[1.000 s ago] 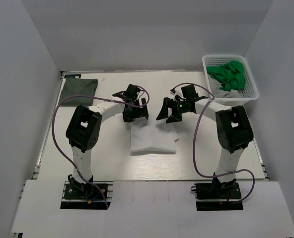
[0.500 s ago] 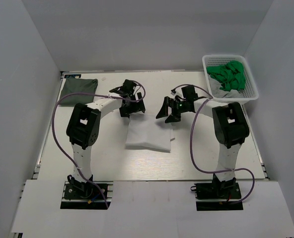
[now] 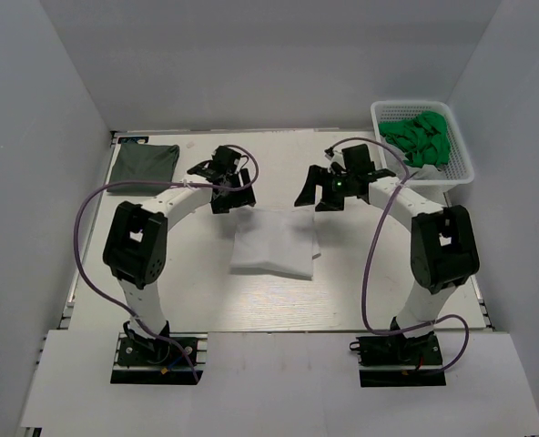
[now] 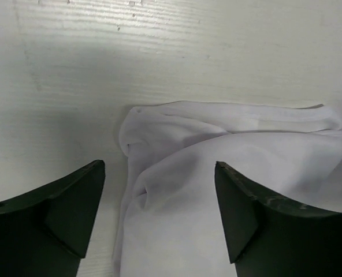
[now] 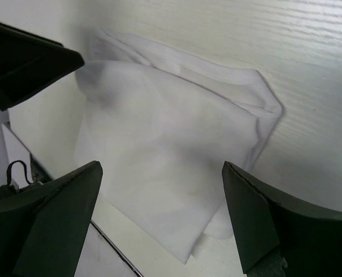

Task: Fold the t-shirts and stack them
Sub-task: Smooth out wrinkles on the folded tshirt

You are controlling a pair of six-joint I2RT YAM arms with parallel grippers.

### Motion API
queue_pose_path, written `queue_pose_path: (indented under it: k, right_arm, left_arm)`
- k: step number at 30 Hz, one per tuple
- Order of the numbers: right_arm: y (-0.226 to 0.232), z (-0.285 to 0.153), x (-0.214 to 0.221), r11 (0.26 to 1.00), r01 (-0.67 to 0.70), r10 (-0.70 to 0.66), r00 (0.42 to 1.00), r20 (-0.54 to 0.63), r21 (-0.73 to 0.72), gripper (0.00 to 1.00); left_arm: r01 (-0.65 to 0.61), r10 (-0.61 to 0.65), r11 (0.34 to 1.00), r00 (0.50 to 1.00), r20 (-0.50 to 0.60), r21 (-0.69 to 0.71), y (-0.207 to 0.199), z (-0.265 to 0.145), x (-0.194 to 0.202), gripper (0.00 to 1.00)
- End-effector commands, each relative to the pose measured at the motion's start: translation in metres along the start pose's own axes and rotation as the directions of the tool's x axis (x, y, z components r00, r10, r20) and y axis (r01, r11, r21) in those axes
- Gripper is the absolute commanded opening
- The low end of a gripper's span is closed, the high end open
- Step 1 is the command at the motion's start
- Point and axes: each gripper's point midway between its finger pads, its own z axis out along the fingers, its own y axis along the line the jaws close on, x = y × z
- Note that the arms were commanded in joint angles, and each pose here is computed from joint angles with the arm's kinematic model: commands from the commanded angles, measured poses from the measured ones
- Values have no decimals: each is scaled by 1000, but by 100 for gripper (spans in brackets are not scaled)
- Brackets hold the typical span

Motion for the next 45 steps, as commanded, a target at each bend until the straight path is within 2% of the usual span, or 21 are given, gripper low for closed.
queue_pose_path:
  k: [1,5,8,9,10,11,12,17,23,30,31,35,36,38,41,42,43,45]
  right_arm:
    - [-20,6,5,995,-34,36,999,-23,98,90]
    - [-34,18,6,989,-64,70,997,-38,135,90]
    - [-32,25,8,991,-77,84,995,-60,114,90]
    - [-34,27,11,990,-82,90,994,-67,114,90]
    - [-33,28,11,990,-81,89,994,-68,113,90]
    - [-33,29,12,990,-84,92,993,-70,113,90]
    - [-34,28,11,990,-85,93,993,-66,114,90]
    - [-35,26,12,990,-78,86,994,-63,118,90]
    - [-37,28,18,991,-76,85,994,-71,114,90]
    - [-44,31,24,988,-86,97,992,-83,127,90]
    - [-44,33,24,988,-86,97,992,-85,127,90]
    - [-48,31,26,987,-87,99,991,-87,134,90]
    - [-48,31,27,987,-85,97,991,-88,134,90]
    - [-46,30,27,989,-75,87,992,-90,125,90]
    - [-42,26,29,991,-62,74,992,-98,122,90]
    - [-39,23,26,992,-49,60,994,-91,117,90]
    - [-35,19,24,992,-39,48,996,-81,116,90]
    - [-32,13,21,992,-30,39,996,-75,122,90]
  left_arm:
    - [7,-7,1000,1000,5,-10,2,0,-2,84]
    - [7,-6,1000,1000,-30,18,-2,12,6,72]
    - [7,-6,1000,1000,-29,30,-6,17,3,53]
    - [7,-6,999,1000,-23,34,-9,18,-1,31]
    - [7,-6,1000,999,-32,28,-8,17,2,16]
    - [8,-7,999,1000,-9,43,-14,13,-8,3]
    - [7,-7,999,1000,-13,41,-14,11,-9,0]
    - [-4,0,994,999,42,108,-29,-10,-25,0]
    - [-19,4,987,996,91,163,-33,-16,-26,0]
    - [8,-18,997,993,121,78,-19,22,-29,0]
    - [9,-17,997,994,112,72,-18,29,-28,0]
    - [52,-51,992,999,18,-116,12,57,-16,0]
    - [52,-50,992,999,14,-119,11,60,-18,0]
    - [44,-50,990,998,-41,-137,17,75,-1,3]
    - [52,-61,991,996,-72,-125,17,78,1,26]
    - [50,-61,990,995,-80,-131,19,77,3,51]
    - [61,-70,989,996,-61,-135,22,73,-5,60]
    - [64,-69,989,997,-33,-134,18,57,-17,90]
